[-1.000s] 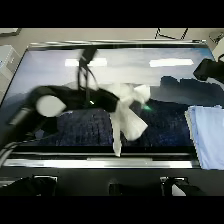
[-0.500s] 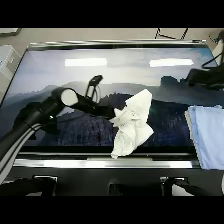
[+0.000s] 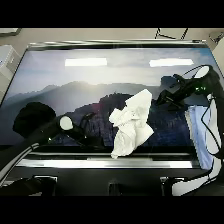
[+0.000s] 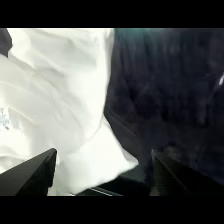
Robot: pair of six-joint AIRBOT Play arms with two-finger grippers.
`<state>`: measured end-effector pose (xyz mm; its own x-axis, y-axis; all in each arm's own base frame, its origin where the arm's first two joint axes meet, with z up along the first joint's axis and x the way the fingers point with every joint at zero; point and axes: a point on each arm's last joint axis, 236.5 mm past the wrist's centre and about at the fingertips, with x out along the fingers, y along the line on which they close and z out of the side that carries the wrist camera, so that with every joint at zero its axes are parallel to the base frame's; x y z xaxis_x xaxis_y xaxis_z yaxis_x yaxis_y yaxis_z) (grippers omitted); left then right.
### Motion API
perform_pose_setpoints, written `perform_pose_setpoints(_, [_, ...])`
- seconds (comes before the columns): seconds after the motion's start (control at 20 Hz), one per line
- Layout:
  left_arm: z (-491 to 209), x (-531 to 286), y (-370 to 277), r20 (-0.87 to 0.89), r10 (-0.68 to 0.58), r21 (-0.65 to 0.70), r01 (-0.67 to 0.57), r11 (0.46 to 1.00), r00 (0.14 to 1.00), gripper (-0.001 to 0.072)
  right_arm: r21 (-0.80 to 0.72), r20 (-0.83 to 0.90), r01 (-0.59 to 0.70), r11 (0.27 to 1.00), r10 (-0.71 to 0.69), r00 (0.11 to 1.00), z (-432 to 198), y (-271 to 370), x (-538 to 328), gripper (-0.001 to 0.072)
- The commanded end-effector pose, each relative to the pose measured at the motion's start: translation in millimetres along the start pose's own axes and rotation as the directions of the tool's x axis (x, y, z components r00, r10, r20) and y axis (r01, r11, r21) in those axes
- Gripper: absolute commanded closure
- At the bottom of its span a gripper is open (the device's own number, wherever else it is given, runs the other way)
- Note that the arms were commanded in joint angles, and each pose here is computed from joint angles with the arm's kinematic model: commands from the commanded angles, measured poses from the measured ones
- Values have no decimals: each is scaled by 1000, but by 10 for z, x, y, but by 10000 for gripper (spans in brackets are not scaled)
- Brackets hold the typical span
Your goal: Fold the clothes and pants, and hang the long-sleeved shirts on hangers.
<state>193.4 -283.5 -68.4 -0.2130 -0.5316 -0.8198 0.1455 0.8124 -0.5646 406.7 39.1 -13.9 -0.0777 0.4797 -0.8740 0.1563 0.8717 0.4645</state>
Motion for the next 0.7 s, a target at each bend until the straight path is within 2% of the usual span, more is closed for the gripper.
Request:
perform_pose_setpoints(0.0, [-38, 427, -179, 100, -80, -73, 88, 993, 992, -3, 31, -24, -58, 998, 58, 998, 126, -33, 287, 6])
perform_pose_setpoints(0.25, [-48, 751, -431, 147, -105, -78, 118, 990, 984, -1, 55, 11, -58, 997, 57, 998, 310, -138, 472, 5])
perform_pose_setpoints(0.4, [-44, 830, -546, 182, -118, -82, 135, 987, 976, 220, 72, 10, -78, 994, 77, 997, 378, -168, 607, 6])
perform_pose_setpoints(0.45, [-25, 835, -562, 195, -119, -96, 140, 986, 974, 327, 81, 10, -98, 992, 97, 995, 401, -149, 654, 6])
perform_pose_setpoints(0.5, [-13, 835, -563, 202, -118, -112, 143, 983, 972, 534, 87, 4, -113, 990, 113, 994, 413, -118, 714, 7])
perform_pose_setpoints(0.55, [-3, 830, -563, 206, -118, -112, 143, 983, 971, 686, 86, -5, -120, 989, 120, 993, 417, -84, 796, 9])
perform_pose_setpoints(0.65, [5, 823, -567, 210, -119, -107, 143, 984, 970, 683, 69, -16, -125, 990, 126, 992, 435, 52, 976, 46])
